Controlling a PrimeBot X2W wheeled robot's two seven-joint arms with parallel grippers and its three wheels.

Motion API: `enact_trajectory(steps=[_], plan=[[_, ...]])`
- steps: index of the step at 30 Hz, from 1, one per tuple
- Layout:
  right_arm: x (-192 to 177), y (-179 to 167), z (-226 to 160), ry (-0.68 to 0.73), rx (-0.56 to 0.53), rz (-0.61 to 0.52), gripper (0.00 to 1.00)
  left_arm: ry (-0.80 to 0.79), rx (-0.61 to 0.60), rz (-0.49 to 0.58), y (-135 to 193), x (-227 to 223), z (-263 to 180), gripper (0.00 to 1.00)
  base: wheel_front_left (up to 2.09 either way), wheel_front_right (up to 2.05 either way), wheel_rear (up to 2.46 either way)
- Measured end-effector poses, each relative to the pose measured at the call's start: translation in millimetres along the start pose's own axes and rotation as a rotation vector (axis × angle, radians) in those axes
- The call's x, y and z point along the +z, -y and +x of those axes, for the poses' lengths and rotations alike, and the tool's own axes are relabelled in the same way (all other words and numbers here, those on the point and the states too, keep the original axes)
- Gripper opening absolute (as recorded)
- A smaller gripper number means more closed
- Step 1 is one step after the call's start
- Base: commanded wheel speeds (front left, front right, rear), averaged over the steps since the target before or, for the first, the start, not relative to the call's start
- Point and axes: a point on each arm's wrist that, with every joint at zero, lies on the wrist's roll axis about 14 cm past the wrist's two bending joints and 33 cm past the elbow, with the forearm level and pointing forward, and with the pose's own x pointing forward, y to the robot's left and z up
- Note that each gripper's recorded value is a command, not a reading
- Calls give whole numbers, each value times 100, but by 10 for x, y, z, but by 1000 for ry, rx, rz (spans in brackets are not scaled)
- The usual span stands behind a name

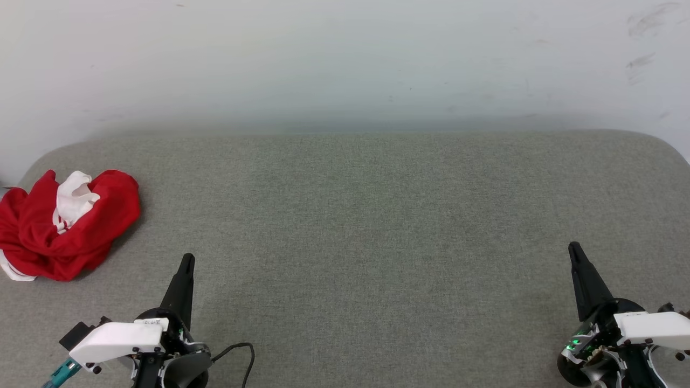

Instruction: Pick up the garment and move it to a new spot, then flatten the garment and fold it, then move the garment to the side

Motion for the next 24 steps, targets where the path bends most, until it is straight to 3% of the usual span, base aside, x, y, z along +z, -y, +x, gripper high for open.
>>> enact_trajectory(steps=[19, 20, 24], plan=[[-1, 0, 0, 0, 0, 0, 0, 0, 0, 0, 0, 0, 0, 0, 0, 0, 0], [0, 21, -8, 0, -6, 1, 100, 0, 6, -1, -19, -1, -5, 100, 0, 0, 0], [9, 258, -118, 5, -77, 5, 100, 1, 73, -6, -244, -10, -105, 100, 0, 0, 0]])
